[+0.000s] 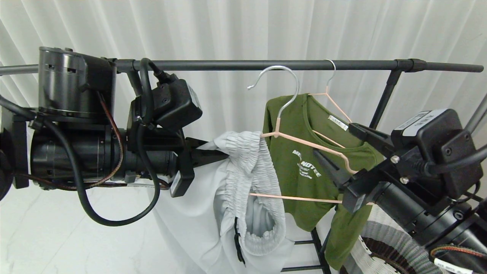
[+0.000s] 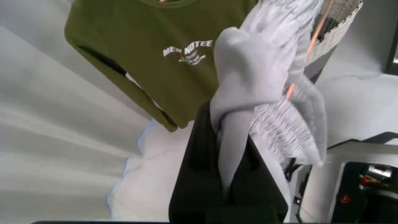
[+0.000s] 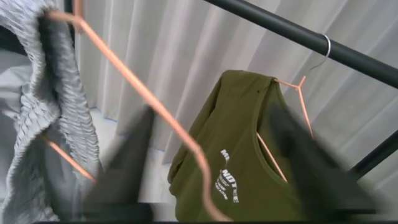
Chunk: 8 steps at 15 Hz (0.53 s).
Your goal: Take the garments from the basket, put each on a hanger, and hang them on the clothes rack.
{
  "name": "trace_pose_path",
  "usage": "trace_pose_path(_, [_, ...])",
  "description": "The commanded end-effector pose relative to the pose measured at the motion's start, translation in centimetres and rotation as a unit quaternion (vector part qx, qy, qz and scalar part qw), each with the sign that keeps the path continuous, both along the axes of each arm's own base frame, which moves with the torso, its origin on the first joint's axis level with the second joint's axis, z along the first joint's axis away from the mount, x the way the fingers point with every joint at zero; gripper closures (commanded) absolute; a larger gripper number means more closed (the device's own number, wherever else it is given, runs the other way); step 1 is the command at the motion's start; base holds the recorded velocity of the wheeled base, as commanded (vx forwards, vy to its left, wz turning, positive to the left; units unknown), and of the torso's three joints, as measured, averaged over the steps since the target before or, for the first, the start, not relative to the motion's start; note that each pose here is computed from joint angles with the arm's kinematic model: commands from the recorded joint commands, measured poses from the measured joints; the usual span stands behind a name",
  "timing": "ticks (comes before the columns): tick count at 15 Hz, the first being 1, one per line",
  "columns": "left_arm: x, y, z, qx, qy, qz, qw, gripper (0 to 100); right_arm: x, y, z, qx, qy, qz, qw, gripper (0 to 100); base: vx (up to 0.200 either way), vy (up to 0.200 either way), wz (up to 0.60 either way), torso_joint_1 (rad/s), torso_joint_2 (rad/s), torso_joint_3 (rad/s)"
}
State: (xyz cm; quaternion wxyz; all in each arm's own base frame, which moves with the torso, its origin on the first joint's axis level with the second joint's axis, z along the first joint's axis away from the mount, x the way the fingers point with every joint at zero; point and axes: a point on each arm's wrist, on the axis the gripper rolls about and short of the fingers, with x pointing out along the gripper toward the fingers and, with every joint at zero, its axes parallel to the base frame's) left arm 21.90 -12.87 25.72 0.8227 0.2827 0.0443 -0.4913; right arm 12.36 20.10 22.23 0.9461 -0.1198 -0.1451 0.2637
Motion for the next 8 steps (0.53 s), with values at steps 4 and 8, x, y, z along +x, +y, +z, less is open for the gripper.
trace_pose_path(4, [-0.93, 0.81, 0.15, 0.024, -0.033, 0.027, 0.9988, 100, 0.0, -0.08, -0.02, -0.002, 0.001, -0.002, 1.0, 0, 0.0, 0.0, 0.0, 0.0, 0.0, 0.0])
trace_pose_path(8, [-1.1, 1.26, -0.43, 0.046, -0.049, 0.095, 0.9932, 100, -0.24, 0.12, -0.03, -0.002, 0.001, 0.008, 1.0, 0, 0.0, 0.0, 0.0, 0.0, 0.0, 0.0])
